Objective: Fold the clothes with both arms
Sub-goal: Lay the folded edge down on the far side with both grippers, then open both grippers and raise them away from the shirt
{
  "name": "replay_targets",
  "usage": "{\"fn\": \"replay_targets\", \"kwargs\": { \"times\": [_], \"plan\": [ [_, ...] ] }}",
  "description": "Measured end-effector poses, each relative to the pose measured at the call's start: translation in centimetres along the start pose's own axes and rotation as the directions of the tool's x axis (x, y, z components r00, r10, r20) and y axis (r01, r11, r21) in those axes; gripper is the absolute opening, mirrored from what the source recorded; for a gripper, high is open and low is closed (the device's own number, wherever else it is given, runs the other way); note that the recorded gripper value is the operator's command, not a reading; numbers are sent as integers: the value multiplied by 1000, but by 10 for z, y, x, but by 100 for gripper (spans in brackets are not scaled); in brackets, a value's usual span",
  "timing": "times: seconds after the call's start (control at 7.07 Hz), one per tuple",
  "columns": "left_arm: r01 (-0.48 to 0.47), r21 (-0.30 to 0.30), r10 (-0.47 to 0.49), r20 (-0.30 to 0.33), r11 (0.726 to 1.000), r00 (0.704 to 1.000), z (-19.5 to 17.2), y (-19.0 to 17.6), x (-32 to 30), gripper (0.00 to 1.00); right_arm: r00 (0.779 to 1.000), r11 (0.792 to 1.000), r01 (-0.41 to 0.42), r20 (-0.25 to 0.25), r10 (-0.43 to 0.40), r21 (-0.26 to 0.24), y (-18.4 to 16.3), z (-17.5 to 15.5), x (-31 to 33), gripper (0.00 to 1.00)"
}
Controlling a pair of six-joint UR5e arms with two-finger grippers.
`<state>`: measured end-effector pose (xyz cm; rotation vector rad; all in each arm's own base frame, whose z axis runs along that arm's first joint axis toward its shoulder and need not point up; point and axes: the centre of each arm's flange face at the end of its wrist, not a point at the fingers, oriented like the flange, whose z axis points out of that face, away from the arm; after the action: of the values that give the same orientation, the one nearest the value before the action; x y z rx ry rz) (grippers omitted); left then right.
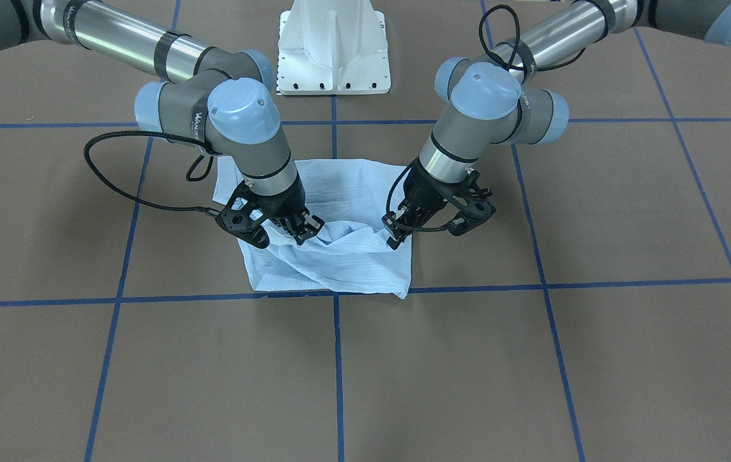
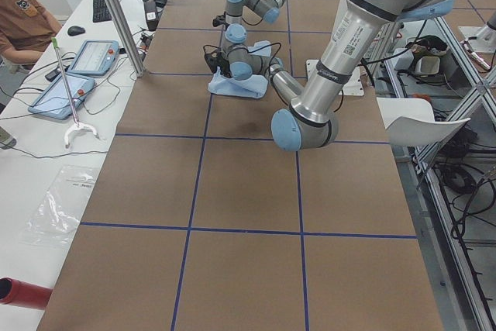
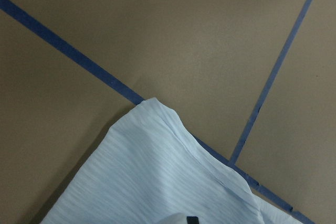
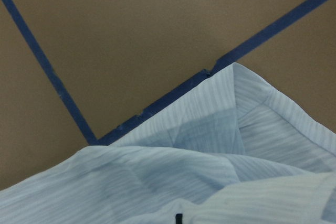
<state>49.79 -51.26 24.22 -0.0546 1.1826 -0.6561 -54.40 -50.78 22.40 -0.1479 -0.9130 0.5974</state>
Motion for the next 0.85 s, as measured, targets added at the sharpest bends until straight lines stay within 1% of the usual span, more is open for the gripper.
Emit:
{"fn": "replay_targets", "kwargs": {
  "times": [0.14, 0.28, 0.42, 0.57, 0.71, 0.85],
  "plan": [
    [-5, 3, 5, 1, 1000, 1000, 2, -2, 1, 0, 1000, 1000, 0, 3, 0, 2, -2, -2, -1, 99],
    [-9, 4, 9, 1, 1000, 1000, 4, -3, 3, 79, 1000, 1000, 1, 5, -1, 4, -3, -2, -2, 100],
    [-11, 4, 11, -1, 1000, 1000, 5, -3, 6, 96, 1000, 1000, -1, 7, 1, 9, -6, -4, -2, 100],
    [-15, 5, 15, -8, 1000, 1000, 3, -3, 11, 99, 1000, 1000, -3, 18, 2, 13, -11, -7, -3, 100],
    [-14, 13, 14, -19, 1000, 1000, -2, -9, 17, 99, 999, 1000, -6, 36, 5, 16, -17, -11, -5, 100],
    [-8, 36, 9, -26, 999, 1000, -11, -28, 21, 99, 999, 1000, -10, 47, 9, 18, -24, -15, -6, 100]
  ]
}}
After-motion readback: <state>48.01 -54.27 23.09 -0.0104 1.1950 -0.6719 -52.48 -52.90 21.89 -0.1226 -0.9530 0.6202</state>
